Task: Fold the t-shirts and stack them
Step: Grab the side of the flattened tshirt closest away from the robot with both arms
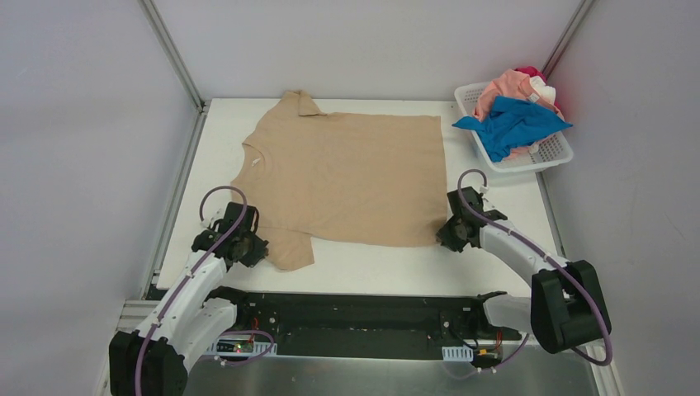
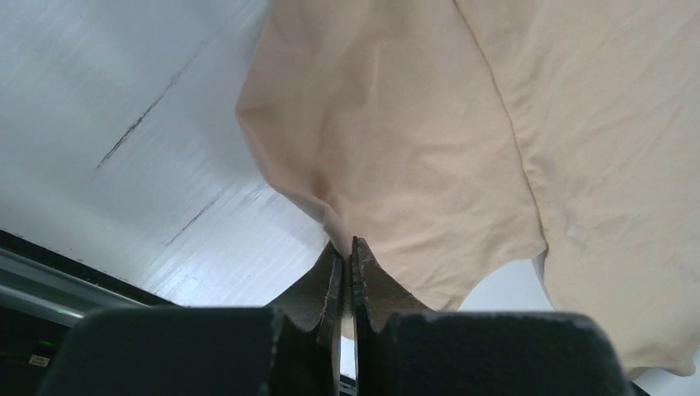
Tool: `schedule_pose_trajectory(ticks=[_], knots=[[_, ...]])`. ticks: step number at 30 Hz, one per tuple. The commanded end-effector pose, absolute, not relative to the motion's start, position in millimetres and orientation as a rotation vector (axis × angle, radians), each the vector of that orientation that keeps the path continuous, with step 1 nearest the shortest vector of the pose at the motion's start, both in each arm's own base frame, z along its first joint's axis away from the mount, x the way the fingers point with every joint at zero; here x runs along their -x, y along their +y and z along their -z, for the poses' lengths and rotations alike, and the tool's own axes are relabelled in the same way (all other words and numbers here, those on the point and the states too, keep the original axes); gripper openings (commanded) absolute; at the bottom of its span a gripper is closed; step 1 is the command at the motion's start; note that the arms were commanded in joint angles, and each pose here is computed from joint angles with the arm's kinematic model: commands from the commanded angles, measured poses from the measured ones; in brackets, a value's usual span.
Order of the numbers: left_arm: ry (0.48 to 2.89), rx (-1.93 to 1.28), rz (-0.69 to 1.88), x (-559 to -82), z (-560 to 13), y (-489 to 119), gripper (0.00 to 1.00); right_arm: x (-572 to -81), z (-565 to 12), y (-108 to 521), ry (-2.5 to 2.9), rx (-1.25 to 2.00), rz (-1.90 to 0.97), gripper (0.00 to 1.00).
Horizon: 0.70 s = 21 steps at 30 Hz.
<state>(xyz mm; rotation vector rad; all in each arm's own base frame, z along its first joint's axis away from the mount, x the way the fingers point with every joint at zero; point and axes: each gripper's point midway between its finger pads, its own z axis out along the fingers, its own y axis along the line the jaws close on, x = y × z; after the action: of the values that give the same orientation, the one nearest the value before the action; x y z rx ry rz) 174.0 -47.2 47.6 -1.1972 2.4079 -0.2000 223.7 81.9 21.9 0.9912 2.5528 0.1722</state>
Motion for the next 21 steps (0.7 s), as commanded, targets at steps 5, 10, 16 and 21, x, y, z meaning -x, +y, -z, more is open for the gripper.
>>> schedule_pose_trajectory(ticks=[5,10,16,21], knots=[[2.369,1.116,0.271,-197.2,-73.8,-55.1,0.0,-241.6,-31.4,82.2,2.505,-0.943,-0.155,0.0],[2.341,1.051,0.3,-212.3,-93.7,-57.8,0.0,-251.8,-53.3,86.3,2.476,-0.878,-0.191,0.0],[2.286,0.996,0.315,-236.2,-118.4,-59.0,0.0,-268.3,-76.6,88.8,2.425,-0.834,-0.212,0.0],[2.259,0.959,0.32,-261.5,-134.2,-62.3,0.0,-289.9,-96.6,88.8,2.368,-0.81,-0.201,0.0]])
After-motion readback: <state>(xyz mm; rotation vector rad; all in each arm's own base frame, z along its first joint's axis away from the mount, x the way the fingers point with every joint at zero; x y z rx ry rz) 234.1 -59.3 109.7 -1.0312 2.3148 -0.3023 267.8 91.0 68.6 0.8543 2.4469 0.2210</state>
